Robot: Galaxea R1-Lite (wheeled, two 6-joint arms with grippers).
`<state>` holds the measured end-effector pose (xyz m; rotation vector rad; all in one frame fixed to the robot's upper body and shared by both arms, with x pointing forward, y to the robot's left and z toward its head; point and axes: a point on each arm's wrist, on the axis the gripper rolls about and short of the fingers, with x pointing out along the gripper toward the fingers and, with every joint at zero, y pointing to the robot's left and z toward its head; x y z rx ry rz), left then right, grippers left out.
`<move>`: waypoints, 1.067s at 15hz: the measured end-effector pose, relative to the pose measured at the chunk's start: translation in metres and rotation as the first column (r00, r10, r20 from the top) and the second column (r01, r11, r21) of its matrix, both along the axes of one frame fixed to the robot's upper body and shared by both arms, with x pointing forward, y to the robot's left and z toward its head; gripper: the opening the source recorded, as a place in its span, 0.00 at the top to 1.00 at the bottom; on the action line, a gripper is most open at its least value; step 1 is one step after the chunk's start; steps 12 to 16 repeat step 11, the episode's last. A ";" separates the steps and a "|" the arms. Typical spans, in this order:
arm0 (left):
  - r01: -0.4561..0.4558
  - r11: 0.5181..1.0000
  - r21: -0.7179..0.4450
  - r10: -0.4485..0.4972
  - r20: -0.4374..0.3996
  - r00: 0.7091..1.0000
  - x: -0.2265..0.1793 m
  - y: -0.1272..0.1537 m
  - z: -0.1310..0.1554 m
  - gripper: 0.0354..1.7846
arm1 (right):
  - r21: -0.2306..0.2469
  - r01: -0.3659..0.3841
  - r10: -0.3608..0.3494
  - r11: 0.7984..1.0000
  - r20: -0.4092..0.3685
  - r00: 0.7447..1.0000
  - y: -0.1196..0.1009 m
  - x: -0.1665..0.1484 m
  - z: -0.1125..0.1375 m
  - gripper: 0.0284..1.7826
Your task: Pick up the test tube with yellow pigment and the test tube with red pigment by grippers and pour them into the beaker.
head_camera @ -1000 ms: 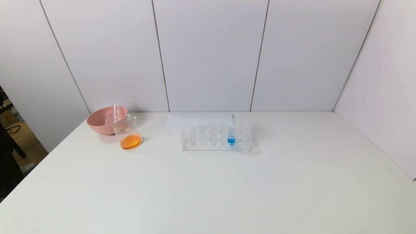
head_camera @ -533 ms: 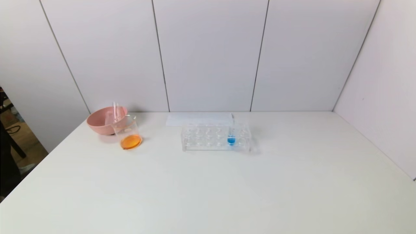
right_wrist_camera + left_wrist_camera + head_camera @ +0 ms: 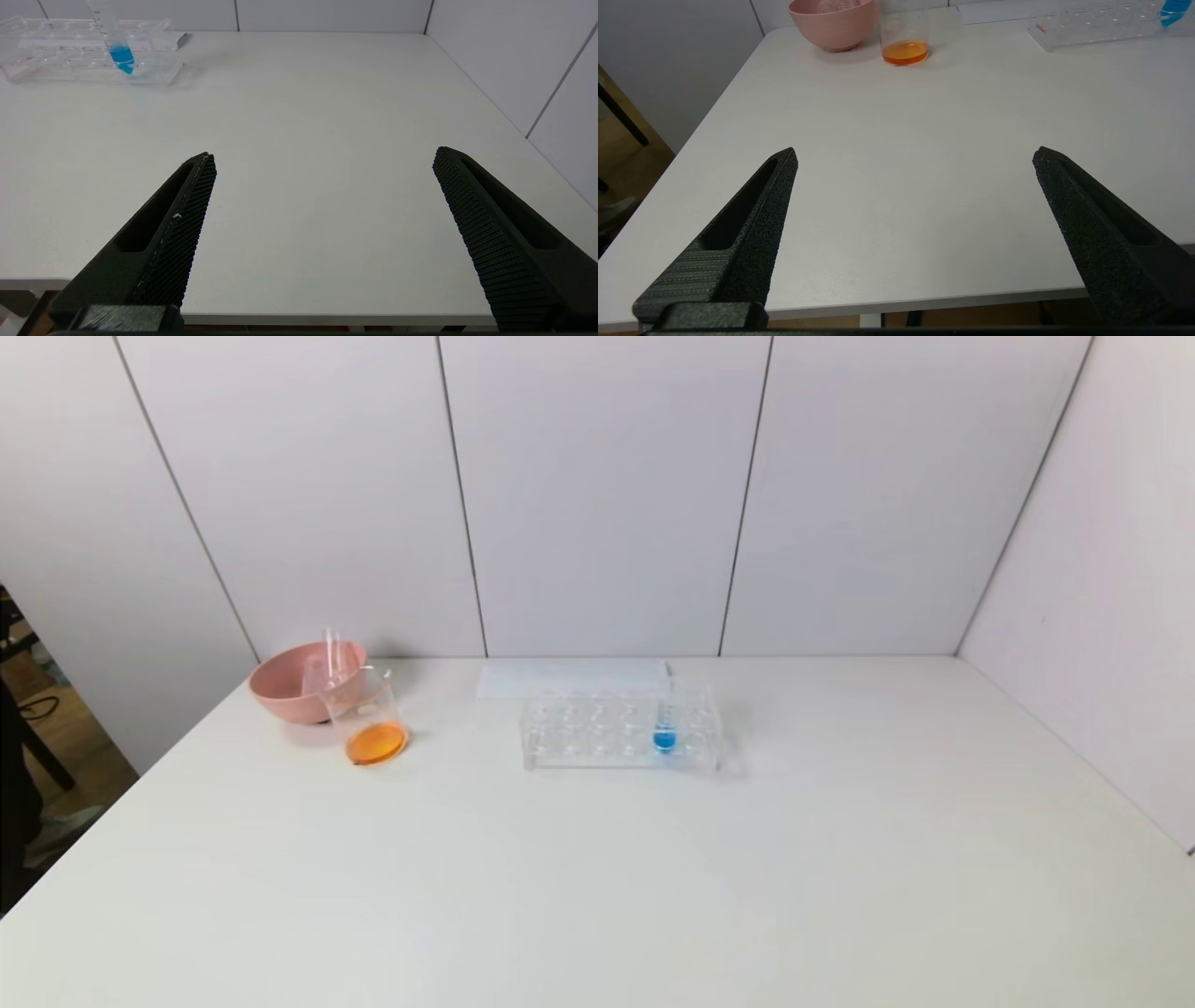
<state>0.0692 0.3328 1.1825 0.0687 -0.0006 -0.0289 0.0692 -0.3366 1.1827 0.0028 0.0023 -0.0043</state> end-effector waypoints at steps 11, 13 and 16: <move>0.001 1.000 0.000 -0.001 0.000 1.000 0.000 0.000 0.000 0.01 | 0.002 0.000 0.000 1.000 0.000 1.000 0.000 0.000 0.000 0.05; 0.001 1.000 0.000 -0.001 0.000 1.000 0.000 0.000 0.000 0.01 | 0.002 0.000 0.000 1.000 0.000 1.000 0.000 0.000 0.000 0.05; 0.001 1.000 0.000 -0.001 0.000 1.000 0.000 0.000 0.000 0.01 | 0.002 0.000 0.000 1.000 0.000 1.000 0.000 0.000 0.000 0.05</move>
